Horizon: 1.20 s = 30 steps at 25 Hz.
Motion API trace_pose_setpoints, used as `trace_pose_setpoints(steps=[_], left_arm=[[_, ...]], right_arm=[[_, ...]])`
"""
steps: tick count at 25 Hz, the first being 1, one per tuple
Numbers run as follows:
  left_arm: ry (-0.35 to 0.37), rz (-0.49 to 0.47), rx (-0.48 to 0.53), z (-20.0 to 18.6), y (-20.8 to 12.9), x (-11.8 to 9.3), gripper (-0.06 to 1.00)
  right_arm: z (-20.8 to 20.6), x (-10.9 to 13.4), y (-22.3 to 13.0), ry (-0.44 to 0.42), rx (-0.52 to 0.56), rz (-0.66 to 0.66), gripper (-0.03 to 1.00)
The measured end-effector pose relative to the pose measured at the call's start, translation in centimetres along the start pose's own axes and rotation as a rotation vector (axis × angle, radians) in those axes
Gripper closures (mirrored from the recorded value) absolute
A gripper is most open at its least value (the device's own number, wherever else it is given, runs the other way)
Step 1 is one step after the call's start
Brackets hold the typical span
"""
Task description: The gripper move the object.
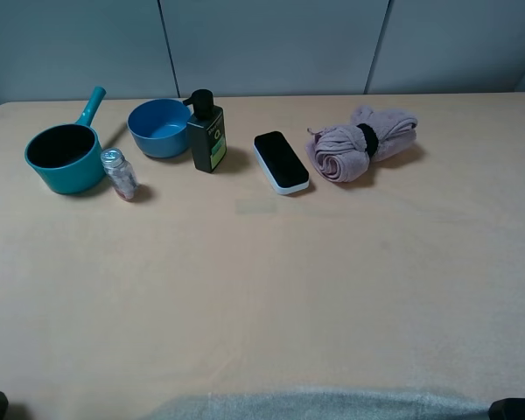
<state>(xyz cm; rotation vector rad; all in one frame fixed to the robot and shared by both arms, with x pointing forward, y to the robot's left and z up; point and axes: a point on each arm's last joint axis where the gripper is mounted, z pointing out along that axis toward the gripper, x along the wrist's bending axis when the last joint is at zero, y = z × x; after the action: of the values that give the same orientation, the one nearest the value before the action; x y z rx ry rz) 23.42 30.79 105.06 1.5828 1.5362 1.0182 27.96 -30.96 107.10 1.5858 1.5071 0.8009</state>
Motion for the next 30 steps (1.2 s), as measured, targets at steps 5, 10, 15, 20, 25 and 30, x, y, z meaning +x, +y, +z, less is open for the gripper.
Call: trace_pose_setpoints(steps=[5,10,15,20,25,30], left_arm=[[0.0,0.0,0.0,0.0,0.0,0.0,0.18],[0.0,0.0,0.0,0.0,0.0,0.0,0.18],[0.0,0.0,0.0,0.0,0.0,0.0,0.18],[0.0,0.0,0.0,0.0,0.0,0.0,0.18],[0.0,0.0,0.0,0.0,0.0,0.0,0.18],[0.0,0.0,0.0,0.0,0.0,0.0,0.18]], right_arm=[[-2.0,-0.3,-1.5,-0.008,-0.043,0.012,0.34],[-3.5,-0.5,-2.6,-0.011,-0.137,0.02,0.34],[-3.3,-0.5,-3.3,-0.014,-0.114,-0.009,0.34],[-3.0,-0.4,-3.6,-0.011,-0.089,-0.025,0.34],[-3.0,-0.4,-3.7,-0.012,-0.082,-0.029,0.34],[-3.0,-0.3,-3.7,-0.005,-0.082,-0.043,0.34]])
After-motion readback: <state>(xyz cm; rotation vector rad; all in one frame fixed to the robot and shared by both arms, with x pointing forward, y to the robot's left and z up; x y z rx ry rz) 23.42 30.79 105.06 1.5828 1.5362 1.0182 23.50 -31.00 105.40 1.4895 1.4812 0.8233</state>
